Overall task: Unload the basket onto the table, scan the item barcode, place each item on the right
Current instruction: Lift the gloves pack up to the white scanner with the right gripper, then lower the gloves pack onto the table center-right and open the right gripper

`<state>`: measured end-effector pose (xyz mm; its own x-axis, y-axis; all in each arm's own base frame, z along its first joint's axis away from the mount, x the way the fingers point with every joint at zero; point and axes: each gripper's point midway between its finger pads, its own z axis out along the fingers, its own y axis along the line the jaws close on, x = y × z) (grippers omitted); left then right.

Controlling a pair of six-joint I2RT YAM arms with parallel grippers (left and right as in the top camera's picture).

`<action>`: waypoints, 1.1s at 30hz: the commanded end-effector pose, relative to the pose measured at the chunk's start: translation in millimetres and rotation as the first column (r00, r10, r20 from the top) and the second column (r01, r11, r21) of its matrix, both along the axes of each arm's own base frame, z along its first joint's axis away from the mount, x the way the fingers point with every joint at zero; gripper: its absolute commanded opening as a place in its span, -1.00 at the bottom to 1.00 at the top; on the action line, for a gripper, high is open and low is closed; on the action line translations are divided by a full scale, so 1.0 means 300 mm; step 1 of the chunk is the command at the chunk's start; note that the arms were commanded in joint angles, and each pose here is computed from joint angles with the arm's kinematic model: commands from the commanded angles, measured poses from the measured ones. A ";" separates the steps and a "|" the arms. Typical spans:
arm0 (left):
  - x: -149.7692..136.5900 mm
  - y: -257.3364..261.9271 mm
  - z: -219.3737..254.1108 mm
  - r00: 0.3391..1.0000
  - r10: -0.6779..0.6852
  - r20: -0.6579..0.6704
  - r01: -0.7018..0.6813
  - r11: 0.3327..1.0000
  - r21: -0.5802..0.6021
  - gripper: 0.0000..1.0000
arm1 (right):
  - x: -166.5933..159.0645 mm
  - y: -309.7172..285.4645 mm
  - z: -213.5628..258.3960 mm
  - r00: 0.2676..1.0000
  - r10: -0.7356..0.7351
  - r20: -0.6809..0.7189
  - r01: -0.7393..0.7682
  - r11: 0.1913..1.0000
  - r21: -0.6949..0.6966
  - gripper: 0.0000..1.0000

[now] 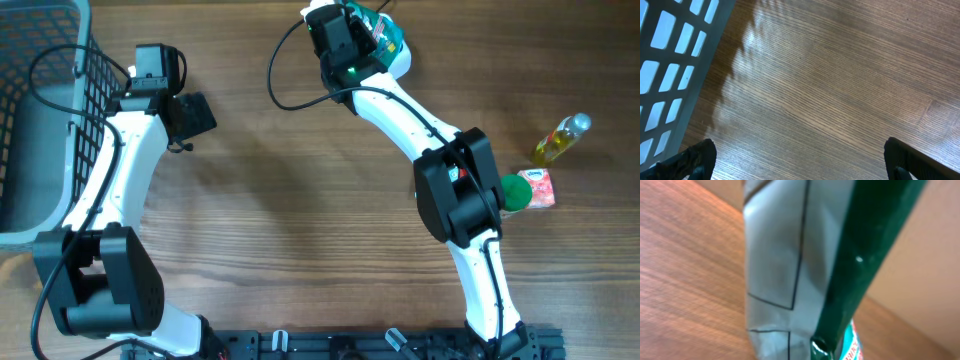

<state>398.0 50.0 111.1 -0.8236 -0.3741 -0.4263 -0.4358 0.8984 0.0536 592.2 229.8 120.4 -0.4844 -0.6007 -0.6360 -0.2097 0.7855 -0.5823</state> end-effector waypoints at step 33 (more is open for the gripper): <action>0.006 0.010 0.012 1.000 0.008 0.010 -0.008 1.000 0.011 1.00 | -0.963 -0.250 0.042 0.423 0.056 -0.904 0.454 0.851 0.265 -0.91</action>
<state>398.1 50.0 111.1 -0.8233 -0.3741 -0.4269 -0.4359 0.8984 0.0533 326.4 147.2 164.5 -0.9722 -0.2274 -0.0559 -0.2329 0.9634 0.1330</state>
